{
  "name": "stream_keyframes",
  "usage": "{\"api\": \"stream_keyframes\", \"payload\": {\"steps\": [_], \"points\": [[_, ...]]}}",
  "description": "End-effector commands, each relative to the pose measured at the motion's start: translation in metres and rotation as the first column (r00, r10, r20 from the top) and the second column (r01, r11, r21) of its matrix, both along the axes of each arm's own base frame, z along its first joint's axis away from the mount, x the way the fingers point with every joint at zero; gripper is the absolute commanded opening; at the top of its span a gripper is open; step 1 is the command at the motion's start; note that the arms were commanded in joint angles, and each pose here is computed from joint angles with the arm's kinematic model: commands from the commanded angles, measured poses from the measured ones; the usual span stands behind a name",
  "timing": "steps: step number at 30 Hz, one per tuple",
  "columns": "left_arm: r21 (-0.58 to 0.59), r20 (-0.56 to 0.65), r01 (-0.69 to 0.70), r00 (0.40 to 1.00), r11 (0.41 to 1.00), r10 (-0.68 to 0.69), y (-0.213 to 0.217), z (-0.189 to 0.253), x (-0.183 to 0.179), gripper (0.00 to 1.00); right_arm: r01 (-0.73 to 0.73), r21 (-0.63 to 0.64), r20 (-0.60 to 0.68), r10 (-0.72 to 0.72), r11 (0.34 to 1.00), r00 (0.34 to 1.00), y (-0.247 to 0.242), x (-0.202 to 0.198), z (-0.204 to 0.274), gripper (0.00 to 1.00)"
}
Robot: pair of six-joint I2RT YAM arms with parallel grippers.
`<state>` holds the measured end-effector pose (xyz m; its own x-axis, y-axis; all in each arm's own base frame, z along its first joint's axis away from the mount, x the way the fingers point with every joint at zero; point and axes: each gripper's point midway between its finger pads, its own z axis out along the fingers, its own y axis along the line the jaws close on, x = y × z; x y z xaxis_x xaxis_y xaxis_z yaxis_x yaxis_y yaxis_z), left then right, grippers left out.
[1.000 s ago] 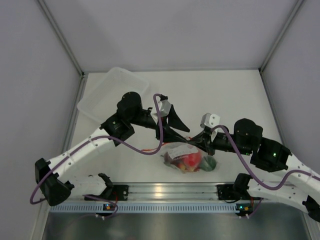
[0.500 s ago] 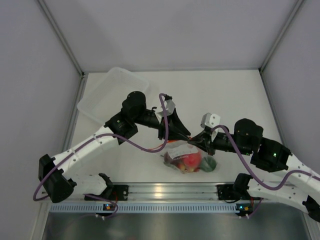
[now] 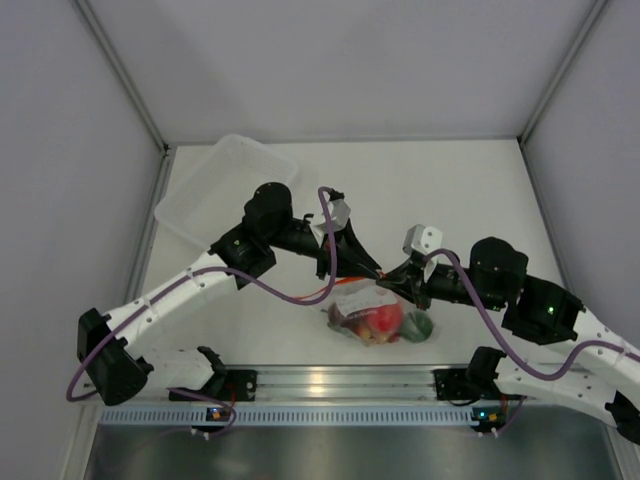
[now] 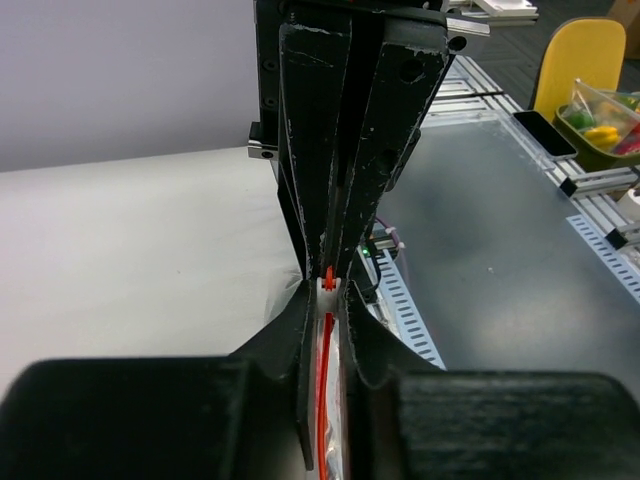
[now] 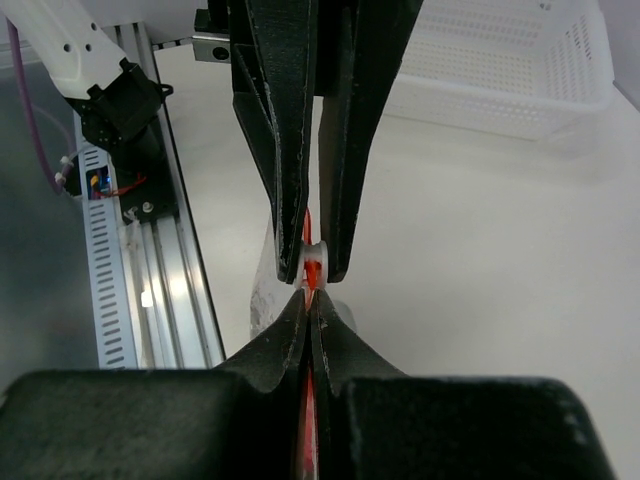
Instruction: Open the zip-top bag and remove the fake food
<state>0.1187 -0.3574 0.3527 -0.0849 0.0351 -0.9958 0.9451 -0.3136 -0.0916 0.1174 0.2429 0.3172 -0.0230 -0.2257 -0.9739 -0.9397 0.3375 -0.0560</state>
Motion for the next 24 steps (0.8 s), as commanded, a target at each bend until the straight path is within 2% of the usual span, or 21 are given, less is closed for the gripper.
{"api": "stream_keyframes", "payload": {"steps": [1, 3, 13, 21, 24], "points": [[-0.035, 0.036, 0.014, 0.999, 0.999, -0.013, -0.003, 0.004, 0.002, 0.04, 0.005, 0.127, 0.070, -0.014, 0.992, 0.997, -0.002, 0.001, 0.047, 0.00], [-0.035, 0.036, 0.009, 0.999, 0.999, -0.008, -0.004, 0.004, 0.003, 0.00, 0.006, 0.133, 0.074, -0.016, 0.991, 0.997, -0.003, 0.001, 0.049, 0.00], [-0.024, 0.048, 0.008, 0.999, 1.000, -0.007, 0.005, -0.010, 0.006, 0.00, 0.125, 0.115, 0.126, -0.140, 0.985, 0.982, -0.024, 0.017, 0.059, 0.00], [0.018, -0.002, -0.050, 0.999, 0.999, 0.050, 0.023, -0.033, 0.027, 0.00, 0.163, 0.134, 0.164, -0.184, 0.978, 0.969, -0.038, 0.018, 0.077, 0.00], [0.044, -0.031, -0.114, 0.993, 0.993, 0.115, 0.034, -0.048, 0.043, 0.00, 0.181, 0.156, 0.185, -0.209, 0.971, 0.960, -0.049, 0.016, 0.092, 0.00]]}}
